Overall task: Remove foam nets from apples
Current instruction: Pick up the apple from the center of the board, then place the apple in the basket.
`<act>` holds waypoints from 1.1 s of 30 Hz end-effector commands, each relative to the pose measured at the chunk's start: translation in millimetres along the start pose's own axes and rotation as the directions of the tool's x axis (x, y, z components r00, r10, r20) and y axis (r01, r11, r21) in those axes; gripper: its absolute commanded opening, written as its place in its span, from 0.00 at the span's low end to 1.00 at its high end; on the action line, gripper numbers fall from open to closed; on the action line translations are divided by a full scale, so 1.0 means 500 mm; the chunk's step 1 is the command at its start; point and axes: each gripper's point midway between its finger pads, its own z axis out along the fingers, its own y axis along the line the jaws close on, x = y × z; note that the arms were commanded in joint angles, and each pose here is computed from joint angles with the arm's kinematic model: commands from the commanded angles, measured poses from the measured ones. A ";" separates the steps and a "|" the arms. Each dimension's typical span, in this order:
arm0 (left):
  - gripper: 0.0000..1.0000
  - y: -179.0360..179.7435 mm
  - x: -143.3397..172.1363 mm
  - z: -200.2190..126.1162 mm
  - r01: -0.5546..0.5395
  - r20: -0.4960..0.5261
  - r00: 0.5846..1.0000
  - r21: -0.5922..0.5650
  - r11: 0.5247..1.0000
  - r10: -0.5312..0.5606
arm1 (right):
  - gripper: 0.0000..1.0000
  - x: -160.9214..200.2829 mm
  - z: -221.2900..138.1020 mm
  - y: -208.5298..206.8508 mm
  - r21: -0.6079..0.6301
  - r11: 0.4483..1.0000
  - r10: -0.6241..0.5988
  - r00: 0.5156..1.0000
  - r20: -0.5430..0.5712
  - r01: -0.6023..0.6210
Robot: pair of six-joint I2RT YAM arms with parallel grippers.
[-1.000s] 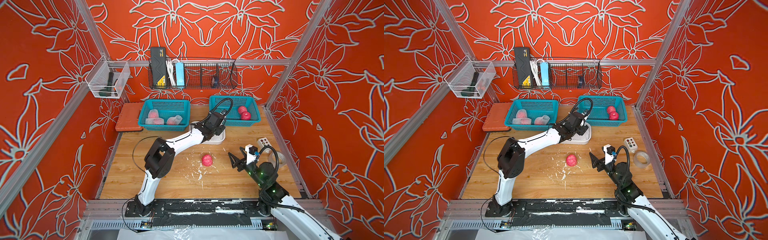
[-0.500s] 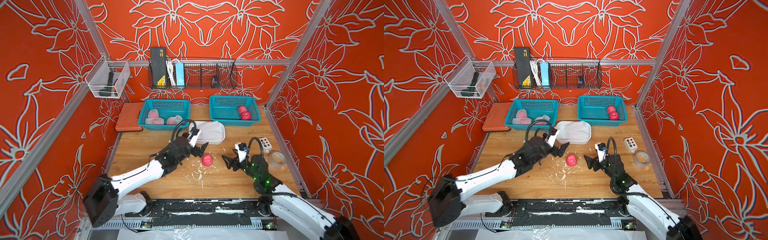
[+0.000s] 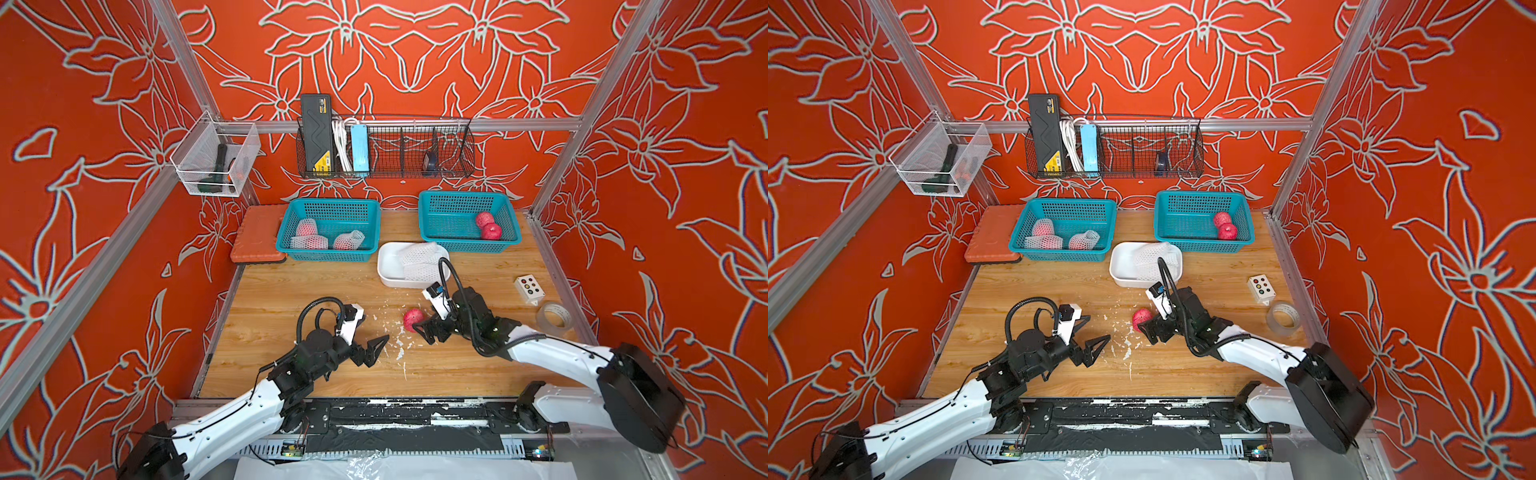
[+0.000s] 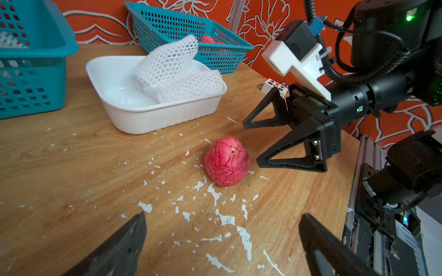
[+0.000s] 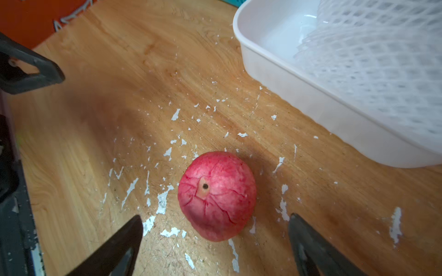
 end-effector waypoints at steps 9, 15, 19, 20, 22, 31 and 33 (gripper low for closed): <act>0.97 -0.014 0.023 -0.005 0.011 -0.006 1.000 0.053 0.999 -0.010 | 0.80 0.013 0.097 0.003 0.064 0.993 -0.089 0.984 -0.154 0.100; 0.97 -0.050 0.001 -0.008 -0.058 0.047 0.998 0.149 0.987 0.052 | 0.40 -0.014 0.081 0.014 0.049 0.991 -0.119 0.988 -0.103 0.124; 0.97 -0.065 -0.035 -0.002 -0.106 0.106 0.990 0.173 0.979 0.088 | 0.36 -0.076 0.045 0.013 0.083 0.988 -0.132 0.991 -0.008 0.132; 0.98 -0.073 -0.049 -0.002 -0.118 0.132 0.987 0.186 0.975 0.094 | 0.36 -0.098 0.033 0.012 0.090 0.987 -0.136 0.991 0.018 0.134; 0.97 -0.092 -0.084 0.005 -0.151 0.166 0.979 0.215 0.965 0.116 | 0.36 -0.156 0.001 0.009 0.099 0.987 -0.133 0.987 0.094 0.123; 0.97 -0.119 -0.283 0.073 -0.271 0.273 0.935 0.146 0.951 0.225 | 0.37 -0.367 -0.125 -0.119 0.229 0.973 -0.036 0.949 0.314 -0.039; 0.97 -0.107 -0.301 0.114 -0.246 0.233 0.950 0.143 0.959 0.209 | 0.37 -0.394 -0.148 -0.179 0.284 0.954 -0.012 0.939 0.342 -0.091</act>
